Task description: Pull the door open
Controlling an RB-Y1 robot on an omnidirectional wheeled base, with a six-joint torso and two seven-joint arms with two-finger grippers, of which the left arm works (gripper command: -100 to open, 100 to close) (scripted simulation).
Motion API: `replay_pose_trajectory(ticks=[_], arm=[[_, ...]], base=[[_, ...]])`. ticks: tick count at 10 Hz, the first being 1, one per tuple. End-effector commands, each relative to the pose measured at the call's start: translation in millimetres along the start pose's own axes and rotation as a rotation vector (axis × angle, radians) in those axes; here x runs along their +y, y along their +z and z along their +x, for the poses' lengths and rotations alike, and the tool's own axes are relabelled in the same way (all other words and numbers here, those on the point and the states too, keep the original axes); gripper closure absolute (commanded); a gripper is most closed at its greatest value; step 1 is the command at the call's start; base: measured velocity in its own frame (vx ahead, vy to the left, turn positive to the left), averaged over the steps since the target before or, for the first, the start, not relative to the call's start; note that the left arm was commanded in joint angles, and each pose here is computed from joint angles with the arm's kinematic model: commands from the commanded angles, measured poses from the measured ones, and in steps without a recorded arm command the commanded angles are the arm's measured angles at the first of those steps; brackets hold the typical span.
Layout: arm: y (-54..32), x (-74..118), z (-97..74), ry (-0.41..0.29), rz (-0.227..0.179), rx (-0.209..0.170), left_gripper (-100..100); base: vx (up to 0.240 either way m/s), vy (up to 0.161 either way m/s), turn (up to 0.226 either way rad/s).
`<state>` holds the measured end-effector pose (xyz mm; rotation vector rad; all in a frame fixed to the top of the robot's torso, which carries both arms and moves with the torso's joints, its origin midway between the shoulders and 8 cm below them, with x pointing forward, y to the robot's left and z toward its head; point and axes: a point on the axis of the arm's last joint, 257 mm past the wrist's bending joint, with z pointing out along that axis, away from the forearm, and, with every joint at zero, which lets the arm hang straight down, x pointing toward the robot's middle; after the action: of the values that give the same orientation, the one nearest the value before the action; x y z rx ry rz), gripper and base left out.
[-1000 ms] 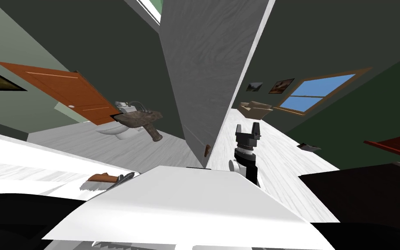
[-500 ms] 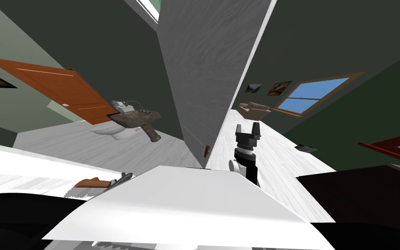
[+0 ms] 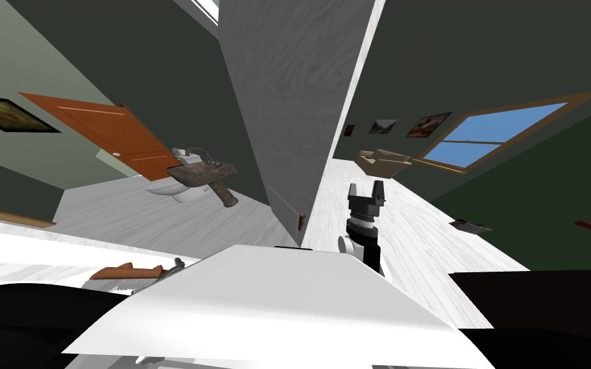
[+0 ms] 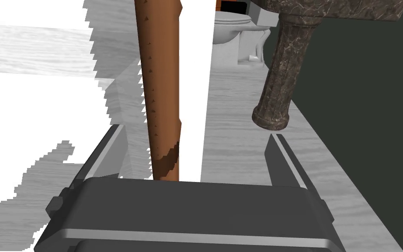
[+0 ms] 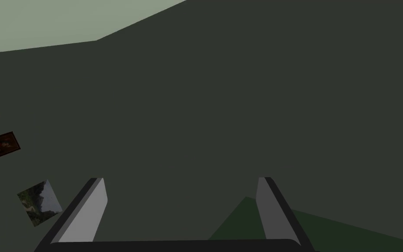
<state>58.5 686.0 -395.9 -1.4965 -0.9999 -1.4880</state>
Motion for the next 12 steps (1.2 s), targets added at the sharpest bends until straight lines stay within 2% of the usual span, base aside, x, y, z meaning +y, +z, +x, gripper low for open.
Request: replay_pose_trajectory(ticks=[1,2,3,4,8,12], arm=[[0.3,-13.1,3.5,-0.001,0.024,0.004,-100],[0.3,-18.0,4.5,-0.001,0.033,0.005,-100],[1.6,-14.6,3.5,-0.001,0.026,0.004,-100],[5.4,-10.9,3.3,-0.002,0.022,0.005,-100],[16.0,1.8,3.9,-0.004,0.005,0.01,-100],[20.2,7.1,4.5,-0.004,-0.003,0.011,-100]], base=[[-0.062,-0.188,0.069],[-0.065,-0.191,0.07],[-0.032,-0.086,0.025],[0.053,0.061,0.033],[0.071,0.167,0.005],[-0.004,0.08,0.013]])
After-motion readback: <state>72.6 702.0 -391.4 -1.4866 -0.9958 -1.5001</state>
